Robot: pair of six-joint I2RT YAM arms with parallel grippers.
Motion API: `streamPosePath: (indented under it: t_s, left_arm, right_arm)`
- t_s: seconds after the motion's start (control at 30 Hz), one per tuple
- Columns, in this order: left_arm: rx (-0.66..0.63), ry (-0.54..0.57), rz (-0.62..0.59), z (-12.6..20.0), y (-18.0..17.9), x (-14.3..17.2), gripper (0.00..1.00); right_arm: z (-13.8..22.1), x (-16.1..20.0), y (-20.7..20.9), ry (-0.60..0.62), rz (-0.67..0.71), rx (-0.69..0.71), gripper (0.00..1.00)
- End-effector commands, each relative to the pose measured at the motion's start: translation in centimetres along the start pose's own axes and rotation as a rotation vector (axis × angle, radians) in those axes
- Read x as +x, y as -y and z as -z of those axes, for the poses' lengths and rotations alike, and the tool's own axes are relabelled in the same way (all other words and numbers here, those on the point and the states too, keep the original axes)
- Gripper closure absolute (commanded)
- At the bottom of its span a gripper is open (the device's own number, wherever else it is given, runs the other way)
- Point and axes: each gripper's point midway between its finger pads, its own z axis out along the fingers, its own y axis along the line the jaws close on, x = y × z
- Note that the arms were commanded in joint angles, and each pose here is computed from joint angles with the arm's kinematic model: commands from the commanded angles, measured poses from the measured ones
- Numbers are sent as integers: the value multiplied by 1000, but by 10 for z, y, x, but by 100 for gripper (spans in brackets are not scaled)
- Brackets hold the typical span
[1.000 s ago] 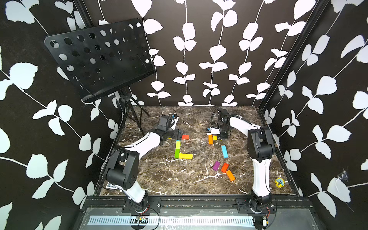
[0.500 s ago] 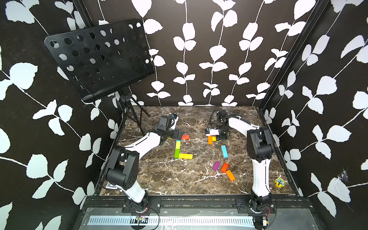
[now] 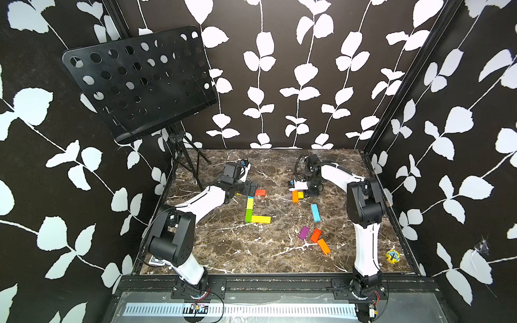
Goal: Assemble the letter t with building blocks
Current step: Assemble the building block at the center of the board.
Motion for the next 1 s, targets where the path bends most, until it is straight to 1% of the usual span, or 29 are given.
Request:
streamPosePath:
  t_s: [0.0,0.33,0.47,0.53,0.57,0.6,0.8,0.87,0.97]
  left_arm:
    - [5,2,6,1,-1,-1,1]
    - [19,-2,5,-3,1,-1,1]
    - [20,3,-2,-4,2,-3,1]
    - [22,2,-2,-4,2,-4,1]
    - [22,4,-2,-4,2,-5,1]
    - [23,2,-2,-5,2,-4,1]
    - [29,8,0,-6,3,-6,1]
    - [31,13,-1,-7,3,-7,1]
    - [32,19,0,-6,3,-10,1]
  right_arm:
    - [-8,-4,-17,15,7,-73,65]
    - [-11,-3,-19,14,6,-81,59]
    - [-12,-3,-18,15,0,-86,54]
    - [-11,-4,-17,21,-1,-85,44]
    - [-11,-5,-17,24,-1,-83,21]
    - [-11,-6,-17,28,0,-81,1]
    - [-2,-10,-5,59,-12,-9,1]
    - [6,-13,2,77,-23,30,1]
    - [30,-21,20,120,-43,123,1]
